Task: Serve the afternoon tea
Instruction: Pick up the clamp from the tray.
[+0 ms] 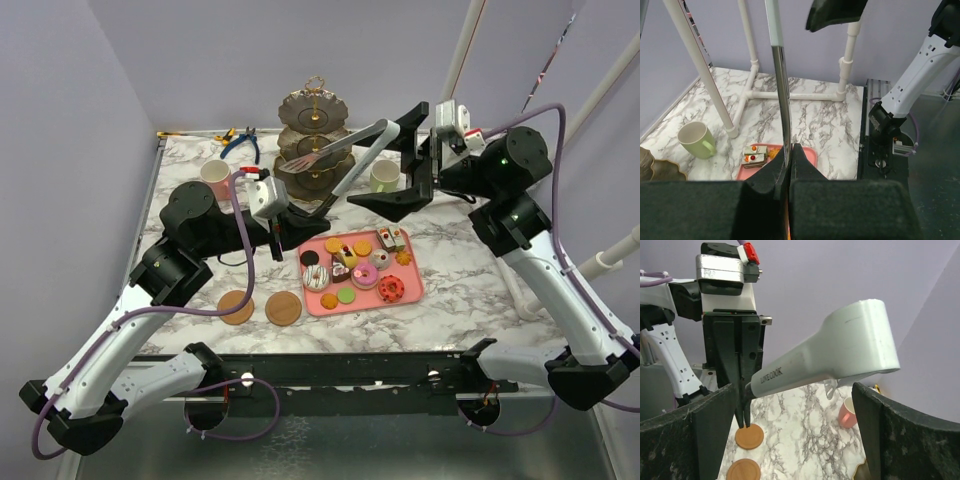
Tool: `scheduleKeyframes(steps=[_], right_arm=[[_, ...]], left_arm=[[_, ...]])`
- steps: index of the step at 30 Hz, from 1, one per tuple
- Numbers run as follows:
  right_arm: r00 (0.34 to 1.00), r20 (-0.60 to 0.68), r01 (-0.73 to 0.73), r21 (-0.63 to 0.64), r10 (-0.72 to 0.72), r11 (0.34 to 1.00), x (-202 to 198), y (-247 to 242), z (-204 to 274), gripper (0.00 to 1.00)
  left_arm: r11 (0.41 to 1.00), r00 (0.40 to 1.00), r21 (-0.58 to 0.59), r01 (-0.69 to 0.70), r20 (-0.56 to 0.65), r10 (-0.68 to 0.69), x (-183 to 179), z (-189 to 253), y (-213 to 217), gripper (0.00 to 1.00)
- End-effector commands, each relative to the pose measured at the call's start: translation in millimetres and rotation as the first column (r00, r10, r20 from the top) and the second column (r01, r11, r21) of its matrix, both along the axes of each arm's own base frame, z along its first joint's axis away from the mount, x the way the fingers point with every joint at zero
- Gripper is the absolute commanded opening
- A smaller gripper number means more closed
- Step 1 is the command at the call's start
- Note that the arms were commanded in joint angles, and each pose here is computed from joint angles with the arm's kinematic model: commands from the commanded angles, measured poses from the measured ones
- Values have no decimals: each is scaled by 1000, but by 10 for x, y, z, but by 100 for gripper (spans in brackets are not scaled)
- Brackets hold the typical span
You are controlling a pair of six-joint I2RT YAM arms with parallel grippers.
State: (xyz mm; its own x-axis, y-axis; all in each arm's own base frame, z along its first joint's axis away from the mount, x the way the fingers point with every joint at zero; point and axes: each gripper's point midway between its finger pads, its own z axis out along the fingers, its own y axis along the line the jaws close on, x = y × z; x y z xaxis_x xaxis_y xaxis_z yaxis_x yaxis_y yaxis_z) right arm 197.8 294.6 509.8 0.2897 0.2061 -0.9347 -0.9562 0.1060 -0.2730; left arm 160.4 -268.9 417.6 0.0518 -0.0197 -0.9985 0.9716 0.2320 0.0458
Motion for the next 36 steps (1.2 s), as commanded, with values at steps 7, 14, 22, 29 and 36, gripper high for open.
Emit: scheduleKeyframes(steps=[7, 14, 22, 29, 36], right_arm=[[980, -74, -185, -12, 183, 983, -46, 195, 30, 100], [982, -70, -175, -9, 174, 984, -2, 214, 29, 100], [986, -60, -155, 26, 156, 988, 89, 255, -9, 100], [987, -62, -148, 24, 149, 989, 118, 266, -45, 99], [986, -78, -151, -33, 149, 988, 104, 262, -200, 95]], left_arm=[[997, 998, -51, 50, 49, -47, -138, 211, 25, 0], [997, 997, -49, 60, 46, -58, -147, 210, 13, 0], [995, 996, -57, 84, -23, -85, -171, 198, -32, 0], [995, 996, -58, 84, -18, -85, -156, 232, -44, 0], [995, 997, -58, 82, -2, -82, -144, 258, -46, 0]])
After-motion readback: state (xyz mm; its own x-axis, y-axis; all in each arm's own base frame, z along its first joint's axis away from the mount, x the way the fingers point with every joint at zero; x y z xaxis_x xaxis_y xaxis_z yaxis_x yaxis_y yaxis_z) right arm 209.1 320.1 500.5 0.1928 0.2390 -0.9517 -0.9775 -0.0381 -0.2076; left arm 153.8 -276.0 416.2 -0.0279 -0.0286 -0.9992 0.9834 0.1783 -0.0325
